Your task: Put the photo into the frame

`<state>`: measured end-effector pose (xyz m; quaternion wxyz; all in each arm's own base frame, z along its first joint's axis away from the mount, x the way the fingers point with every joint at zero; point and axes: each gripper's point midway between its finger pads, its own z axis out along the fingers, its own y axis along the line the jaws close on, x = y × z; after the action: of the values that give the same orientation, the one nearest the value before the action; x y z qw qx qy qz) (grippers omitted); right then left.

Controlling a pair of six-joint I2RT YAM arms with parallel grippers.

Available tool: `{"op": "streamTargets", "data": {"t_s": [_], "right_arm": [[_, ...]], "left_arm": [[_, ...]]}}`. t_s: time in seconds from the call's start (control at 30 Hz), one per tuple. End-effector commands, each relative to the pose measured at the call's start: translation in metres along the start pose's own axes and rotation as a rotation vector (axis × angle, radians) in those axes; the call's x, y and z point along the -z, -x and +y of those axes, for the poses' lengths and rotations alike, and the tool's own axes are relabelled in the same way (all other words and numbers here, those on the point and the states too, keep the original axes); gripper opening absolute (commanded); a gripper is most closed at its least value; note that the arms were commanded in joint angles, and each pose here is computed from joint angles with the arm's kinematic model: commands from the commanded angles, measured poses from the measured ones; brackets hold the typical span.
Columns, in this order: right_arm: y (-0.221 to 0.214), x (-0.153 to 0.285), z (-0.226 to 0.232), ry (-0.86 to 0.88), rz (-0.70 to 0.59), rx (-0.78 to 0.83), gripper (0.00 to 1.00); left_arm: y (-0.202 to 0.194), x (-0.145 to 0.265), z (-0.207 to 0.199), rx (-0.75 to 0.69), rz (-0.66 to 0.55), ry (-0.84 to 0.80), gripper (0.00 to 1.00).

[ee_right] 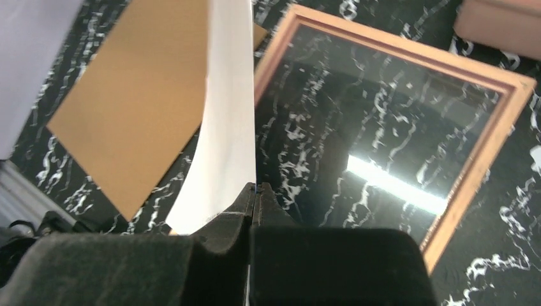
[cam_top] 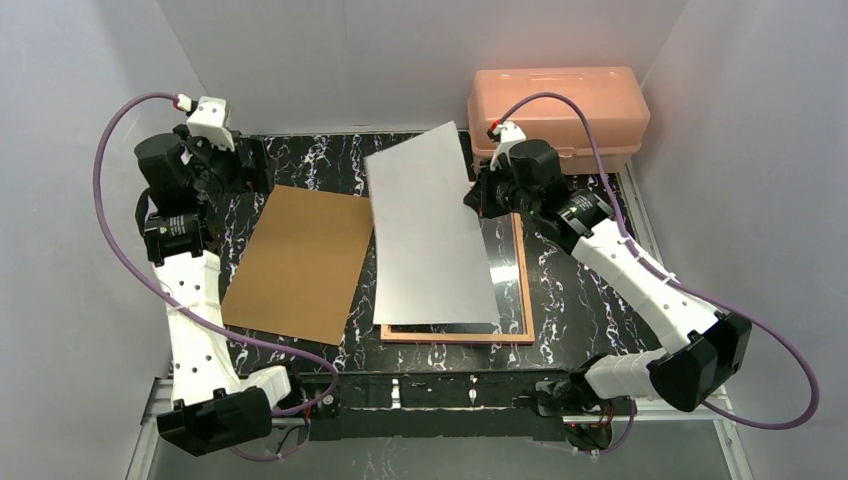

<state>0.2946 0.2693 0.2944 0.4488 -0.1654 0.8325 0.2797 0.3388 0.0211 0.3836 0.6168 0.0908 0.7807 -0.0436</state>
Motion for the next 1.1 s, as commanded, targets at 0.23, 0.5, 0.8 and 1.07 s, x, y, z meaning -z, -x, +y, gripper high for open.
{"op": "streamTargets", "data": {"t_s": [0.23, 0.5, 0.8, 1.07], "right_arm": [[-0.021, -0.02, -0.059, -0.098, 0.069, -0.027, 0.01], [-0.04, -0.024, -0.076, -0.079, 0.204, 0.007, 0.01], [-0.048, -0.034, -0.085, -0.064, 0.261, 0.011, 0.01], [-0.054, -0.048, -0.091, -0.052, 0.293, 0.011, 0.01]], "left_arm": [[-0.044, 0.007, -0.018, -0.033, 0.107, -0.092, 0.99], [-0.061, 0.006, -0.022, -0.041, 0.144, -0.119, 0.98], [-0.066, 0.008, -0.024, -0.064, 0.148, -0.131, 0.98], [-0.068, 0.008, -0.024, -0.062, 0.153, -0.131, 0.98]]}}
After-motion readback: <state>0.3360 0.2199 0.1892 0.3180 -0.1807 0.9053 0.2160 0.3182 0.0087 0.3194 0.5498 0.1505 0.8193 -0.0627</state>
